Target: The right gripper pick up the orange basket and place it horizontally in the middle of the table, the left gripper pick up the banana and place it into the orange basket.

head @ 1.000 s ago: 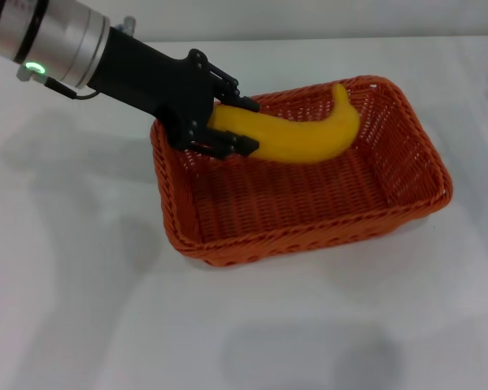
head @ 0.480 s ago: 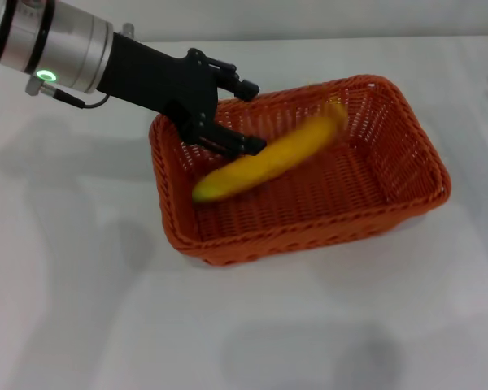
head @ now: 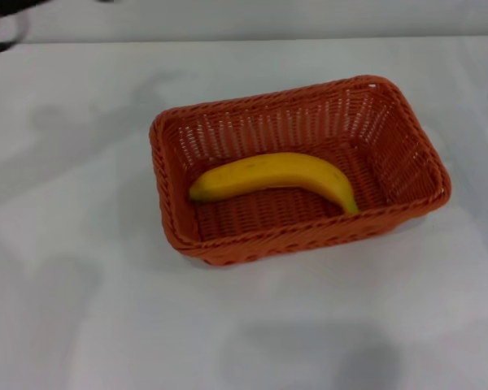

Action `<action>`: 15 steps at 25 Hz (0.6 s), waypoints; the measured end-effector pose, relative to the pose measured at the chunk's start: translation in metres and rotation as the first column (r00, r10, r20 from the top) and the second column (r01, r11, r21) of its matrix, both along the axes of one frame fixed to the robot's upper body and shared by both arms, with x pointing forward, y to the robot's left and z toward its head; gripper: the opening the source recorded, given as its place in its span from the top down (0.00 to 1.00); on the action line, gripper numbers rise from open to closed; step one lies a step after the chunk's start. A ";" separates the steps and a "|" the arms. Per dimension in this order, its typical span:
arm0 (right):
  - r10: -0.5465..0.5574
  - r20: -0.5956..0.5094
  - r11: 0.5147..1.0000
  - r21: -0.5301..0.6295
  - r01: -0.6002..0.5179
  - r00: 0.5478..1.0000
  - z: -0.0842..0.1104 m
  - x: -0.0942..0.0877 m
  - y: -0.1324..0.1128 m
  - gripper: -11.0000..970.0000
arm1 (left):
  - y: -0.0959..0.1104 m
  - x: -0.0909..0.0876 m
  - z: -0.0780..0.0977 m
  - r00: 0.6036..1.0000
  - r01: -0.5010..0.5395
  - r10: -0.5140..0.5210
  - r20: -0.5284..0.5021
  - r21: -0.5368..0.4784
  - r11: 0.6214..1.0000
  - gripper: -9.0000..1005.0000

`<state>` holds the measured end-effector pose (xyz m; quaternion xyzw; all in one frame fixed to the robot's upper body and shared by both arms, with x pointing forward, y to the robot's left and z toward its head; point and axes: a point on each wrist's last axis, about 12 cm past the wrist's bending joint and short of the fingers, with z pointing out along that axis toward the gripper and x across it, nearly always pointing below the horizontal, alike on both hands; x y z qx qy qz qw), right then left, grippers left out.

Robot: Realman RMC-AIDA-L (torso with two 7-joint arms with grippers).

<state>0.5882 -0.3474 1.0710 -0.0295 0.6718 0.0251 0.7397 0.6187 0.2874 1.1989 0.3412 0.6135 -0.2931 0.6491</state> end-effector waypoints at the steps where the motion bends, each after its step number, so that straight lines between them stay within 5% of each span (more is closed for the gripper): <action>1: 0.002 -0.001 1.000 0.004 -0.002 1.000 0.000 0.000 0.000 0.09 | 0.010 -0.004 -0.005 0.999 -0.047 0.047 0.011 -0.046 0.998 0.11; 4: 0.005 -0.003 1.000 0.008 -0.005 1.000 0.000 -0.001 0.000 0.09 | 0.044 -0.028 -0.032 0.976 -0.211 0.217 0.011 -0.198 0.957 0.11; 9: 0.005 -0.006 1.000 0.007 -0.005 1.000 -0.001 -0.002 -0.001 0.09 | 0.092 -0.083 -0.082 0.872 -0.466 0.488 -0.037 -0.370 0.804 0.11; 15: 0.004 -0.011 1.000 0.002 -0.004 1.000 -0.004 -0.005 -0.001 0.09 | 0.125 -0.167 -0.140 0.617 -0.730 0.774 -0.145 -0.473 0.493 0.11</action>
